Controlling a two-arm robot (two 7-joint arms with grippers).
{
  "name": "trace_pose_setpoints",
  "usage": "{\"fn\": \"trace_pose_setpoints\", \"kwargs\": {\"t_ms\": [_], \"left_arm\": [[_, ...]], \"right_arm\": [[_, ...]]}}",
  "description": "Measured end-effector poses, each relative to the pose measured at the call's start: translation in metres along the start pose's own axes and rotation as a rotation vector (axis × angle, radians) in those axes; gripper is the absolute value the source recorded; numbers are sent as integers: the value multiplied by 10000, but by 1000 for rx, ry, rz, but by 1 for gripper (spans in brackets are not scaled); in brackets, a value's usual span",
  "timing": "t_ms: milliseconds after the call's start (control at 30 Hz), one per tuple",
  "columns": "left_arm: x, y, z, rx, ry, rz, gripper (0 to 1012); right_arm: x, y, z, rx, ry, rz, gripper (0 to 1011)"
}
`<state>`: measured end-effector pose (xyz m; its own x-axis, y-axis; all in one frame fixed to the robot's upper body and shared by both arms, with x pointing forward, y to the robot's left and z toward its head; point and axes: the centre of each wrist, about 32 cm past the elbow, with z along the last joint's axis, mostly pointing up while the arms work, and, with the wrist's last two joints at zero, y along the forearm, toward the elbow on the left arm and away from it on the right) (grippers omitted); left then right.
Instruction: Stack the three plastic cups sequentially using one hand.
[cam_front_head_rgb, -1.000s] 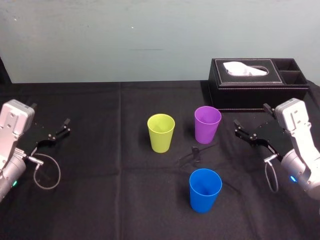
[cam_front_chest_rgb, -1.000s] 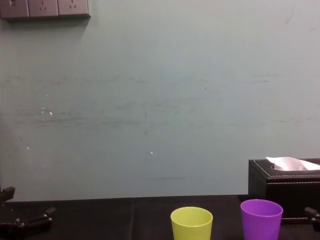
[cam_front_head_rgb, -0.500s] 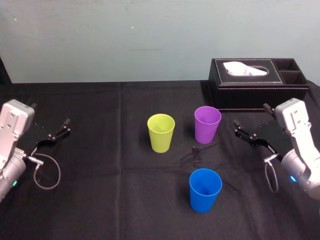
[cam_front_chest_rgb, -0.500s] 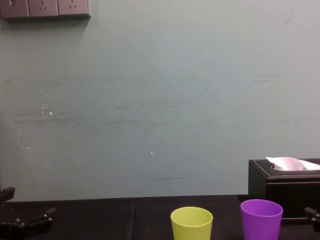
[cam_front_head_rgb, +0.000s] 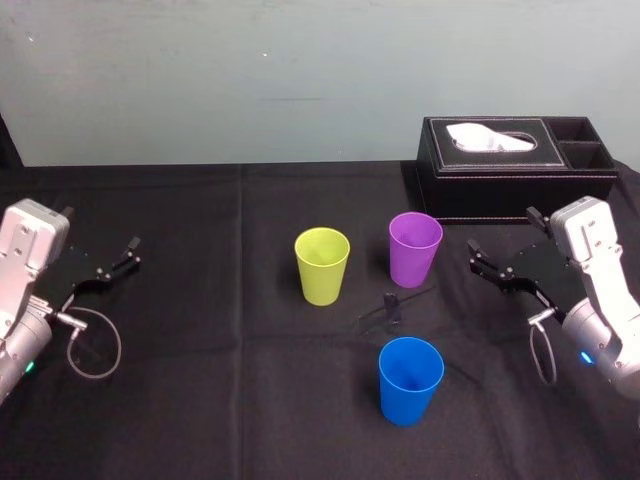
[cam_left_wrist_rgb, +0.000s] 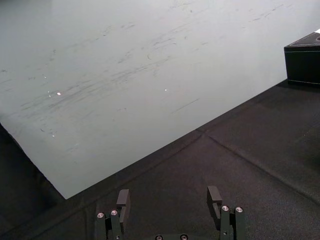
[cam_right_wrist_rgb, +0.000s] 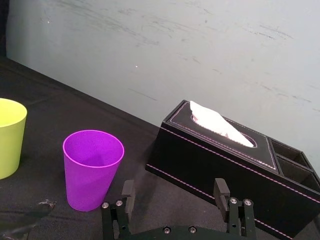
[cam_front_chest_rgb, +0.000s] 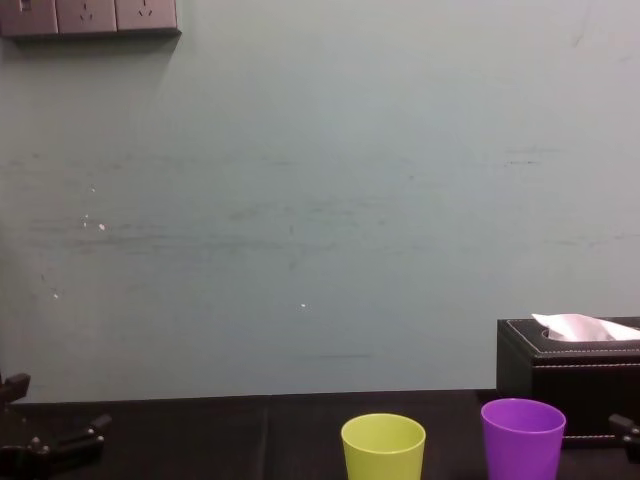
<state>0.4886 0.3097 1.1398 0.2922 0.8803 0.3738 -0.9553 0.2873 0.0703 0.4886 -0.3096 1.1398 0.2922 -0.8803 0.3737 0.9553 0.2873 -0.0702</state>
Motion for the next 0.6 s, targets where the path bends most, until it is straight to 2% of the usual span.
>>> {"fn": "trace_pose_setpoints", "kwargs": {"t_ms": [600], "left_arm": [[0,0,0,0,0,0,1010]], "right_arm": [[0,0,0,0,0,0,1000]]}}
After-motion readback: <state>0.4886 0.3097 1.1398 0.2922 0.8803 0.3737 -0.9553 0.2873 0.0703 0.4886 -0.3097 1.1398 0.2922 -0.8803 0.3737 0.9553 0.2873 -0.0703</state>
